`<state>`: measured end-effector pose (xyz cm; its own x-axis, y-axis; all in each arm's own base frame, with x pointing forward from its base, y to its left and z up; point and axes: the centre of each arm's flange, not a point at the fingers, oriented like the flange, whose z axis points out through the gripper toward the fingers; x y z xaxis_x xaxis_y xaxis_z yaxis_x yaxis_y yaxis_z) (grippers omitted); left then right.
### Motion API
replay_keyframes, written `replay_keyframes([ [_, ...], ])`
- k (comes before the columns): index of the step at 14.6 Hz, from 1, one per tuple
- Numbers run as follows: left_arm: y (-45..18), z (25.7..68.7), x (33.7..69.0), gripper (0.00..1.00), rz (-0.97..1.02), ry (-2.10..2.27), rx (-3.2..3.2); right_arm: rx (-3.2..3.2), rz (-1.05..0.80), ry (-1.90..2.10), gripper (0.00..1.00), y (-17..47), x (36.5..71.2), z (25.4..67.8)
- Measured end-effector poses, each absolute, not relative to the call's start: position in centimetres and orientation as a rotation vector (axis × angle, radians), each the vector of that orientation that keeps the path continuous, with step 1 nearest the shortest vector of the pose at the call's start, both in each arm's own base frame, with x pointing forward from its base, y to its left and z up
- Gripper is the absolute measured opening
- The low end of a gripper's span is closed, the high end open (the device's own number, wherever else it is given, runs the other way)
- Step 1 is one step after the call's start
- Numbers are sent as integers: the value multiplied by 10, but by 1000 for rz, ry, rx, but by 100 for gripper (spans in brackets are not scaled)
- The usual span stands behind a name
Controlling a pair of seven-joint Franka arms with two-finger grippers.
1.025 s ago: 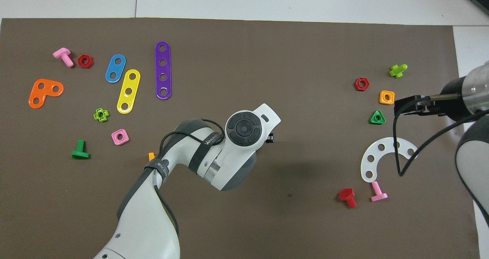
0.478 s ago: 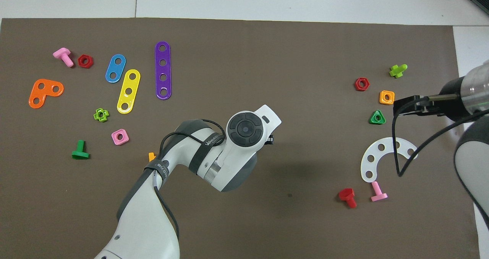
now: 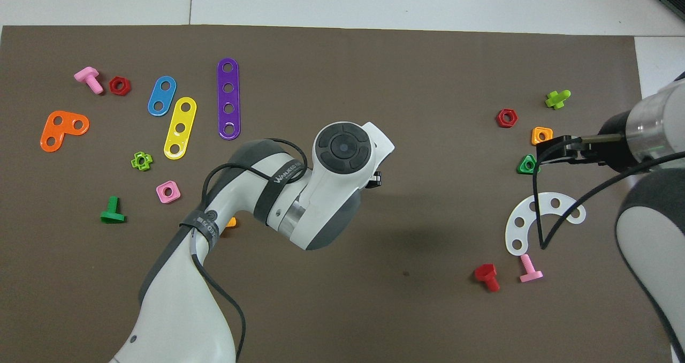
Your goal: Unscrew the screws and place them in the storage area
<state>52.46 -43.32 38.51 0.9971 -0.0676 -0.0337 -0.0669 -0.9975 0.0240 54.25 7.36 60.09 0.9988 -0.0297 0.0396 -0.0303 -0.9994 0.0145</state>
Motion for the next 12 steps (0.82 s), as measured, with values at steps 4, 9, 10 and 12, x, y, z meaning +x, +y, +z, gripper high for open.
replay_keyframes([
  [4, -309, 418, 606, 46, -75, 45, 3102, 3134, 101, -63, 95, 122, 536, 568],
  [9, -172, 383, 640, 46, -121, -41, 3096, 3148, 119, -47, 88, 207, 530, 517],
  [10, -155, 368, 638, 46, -93, -46, 3093, 3148, 121, -49, 89, 227, 531, 500],
  [12, -141, 336, 623, 46, -39, -71, 3090, 3136, 132, -73, 89, 264, 533, 465],
])
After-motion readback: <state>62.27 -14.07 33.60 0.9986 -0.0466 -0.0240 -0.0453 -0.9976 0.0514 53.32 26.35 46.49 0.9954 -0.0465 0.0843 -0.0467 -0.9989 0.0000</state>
